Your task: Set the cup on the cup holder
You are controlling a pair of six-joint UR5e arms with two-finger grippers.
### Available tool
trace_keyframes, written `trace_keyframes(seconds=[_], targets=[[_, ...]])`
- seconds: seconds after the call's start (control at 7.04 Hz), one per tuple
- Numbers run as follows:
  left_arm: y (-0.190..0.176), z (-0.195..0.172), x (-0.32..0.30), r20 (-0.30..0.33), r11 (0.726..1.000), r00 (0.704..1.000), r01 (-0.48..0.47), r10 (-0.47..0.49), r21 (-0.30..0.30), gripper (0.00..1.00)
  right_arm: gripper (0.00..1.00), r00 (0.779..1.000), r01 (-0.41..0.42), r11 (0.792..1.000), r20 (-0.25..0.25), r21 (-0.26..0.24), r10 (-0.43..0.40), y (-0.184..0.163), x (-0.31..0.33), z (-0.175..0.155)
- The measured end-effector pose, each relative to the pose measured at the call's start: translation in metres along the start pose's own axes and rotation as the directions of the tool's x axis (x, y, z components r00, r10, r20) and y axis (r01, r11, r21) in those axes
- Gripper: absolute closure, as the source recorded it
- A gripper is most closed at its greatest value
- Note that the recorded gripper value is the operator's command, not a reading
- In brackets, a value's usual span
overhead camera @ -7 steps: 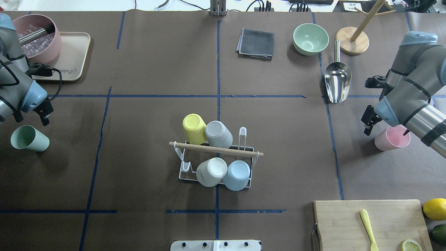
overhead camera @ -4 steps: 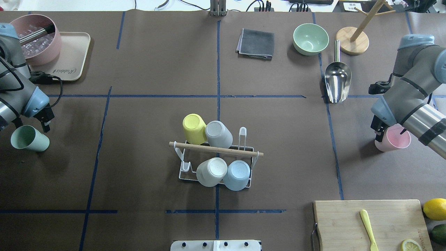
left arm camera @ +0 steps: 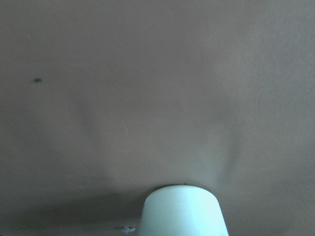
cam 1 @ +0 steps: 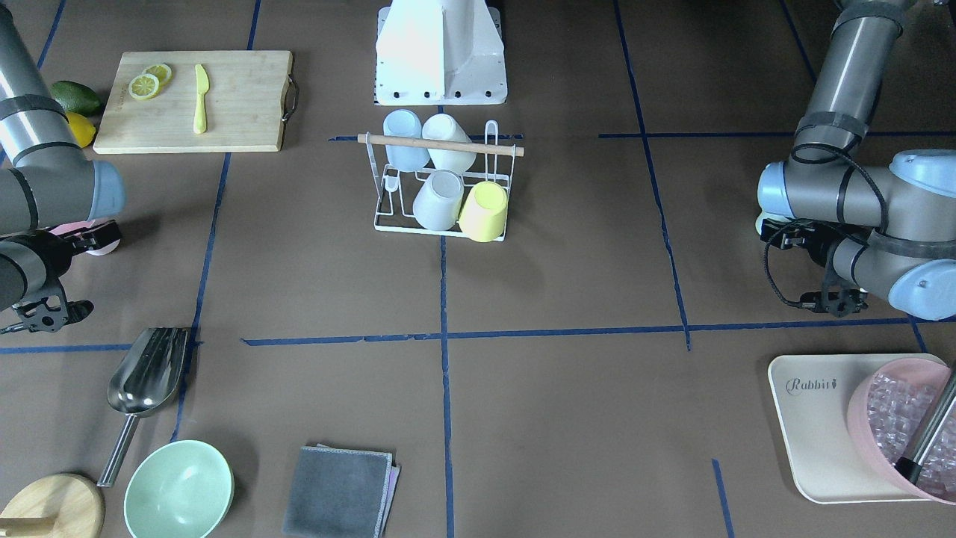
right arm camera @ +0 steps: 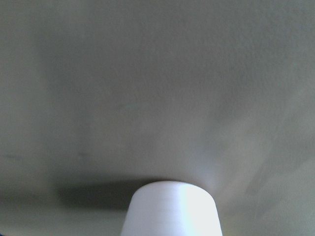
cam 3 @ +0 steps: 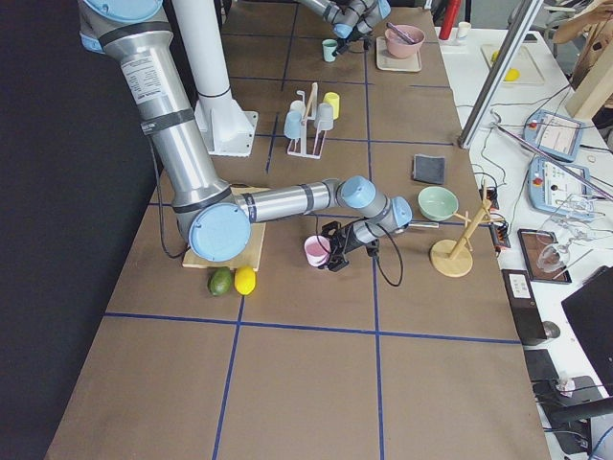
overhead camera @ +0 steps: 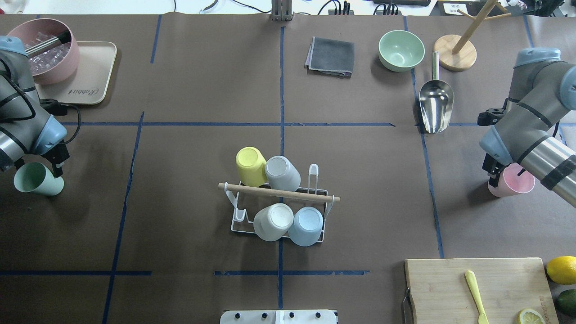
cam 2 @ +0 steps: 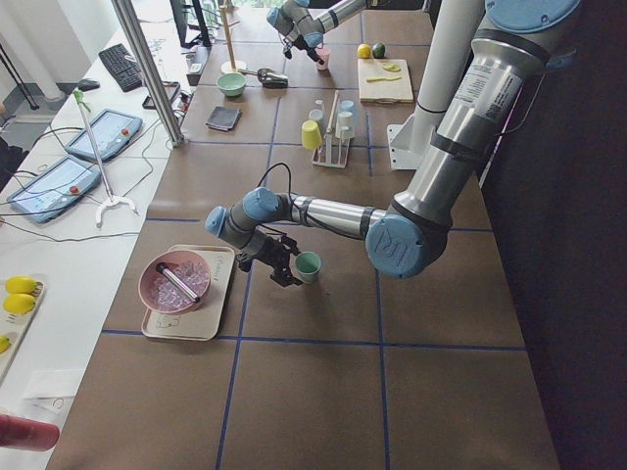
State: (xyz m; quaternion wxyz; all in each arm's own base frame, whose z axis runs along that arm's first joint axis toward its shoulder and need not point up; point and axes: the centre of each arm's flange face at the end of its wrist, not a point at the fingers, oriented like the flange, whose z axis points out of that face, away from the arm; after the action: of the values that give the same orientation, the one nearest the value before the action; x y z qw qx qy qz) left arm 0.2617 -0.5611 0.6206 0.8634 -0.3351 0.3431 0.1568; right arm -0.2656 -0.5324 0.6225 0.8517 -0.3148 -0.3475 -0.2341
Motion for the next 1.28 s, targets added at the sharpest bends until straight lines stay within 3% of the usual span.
trace_keyframes(seconds=[0.28, 0.57, 0.71, 0.85, 1.14, 1.28], targets=[[0.000, 0.004, 0.001, 0.005, 1.000, 1.000, 0.001, -0.001, -0.008, 0.00, 0.03, 1.000, -0.001, 1.000, 0.001, -0.013, 0.001, -0.004, 0.001, 0.008], [-0.001, 0.013, 0.007, 0.013, 1.000, 1.000, -0.007, 0.007, -0.022, 0.00, 0.65, 1.000, -0.004, 1.000, 0.001, -0.027, 0.004, -0.008, 0.001, 0.015], [-0.002, 0.017, 0.010, 0.016, 1.000, 1.000, -0.010, 0.010, -0.029, 0.00, 0.82, 1.000, -0.003, 1.000, 0.002, -0.027, 0.003, -0.010, -0.001, 0.014], [-0.001, 0.020, 0.013, 0.019, 0.999, 1.000, -0.008, 0.009, -0.037, 0.00, 0.92, 1.000, -0.002, 1.000, 0.002, -0.027, 0.002, -0.010, -0.002, 0.014], [0.001, 0.025, 0.012, 0.021, 0.998, 1.000, 0.005, -0.003, -0.055, 0.03, 0.97, 1.000, -0.004, 1.000, -0.002, -0.025, 0.004, -0.010, -0.002, 0.011], [0.003, 0.029, 0.007, 0.022, 0.998, 1.000, 0.012, -0.010, -0.061, 0.39, 0.97, 1.000, -0.007, 1.000, 0.000, -0.013, 0.007, -0.008, 0.002, 0.004]])
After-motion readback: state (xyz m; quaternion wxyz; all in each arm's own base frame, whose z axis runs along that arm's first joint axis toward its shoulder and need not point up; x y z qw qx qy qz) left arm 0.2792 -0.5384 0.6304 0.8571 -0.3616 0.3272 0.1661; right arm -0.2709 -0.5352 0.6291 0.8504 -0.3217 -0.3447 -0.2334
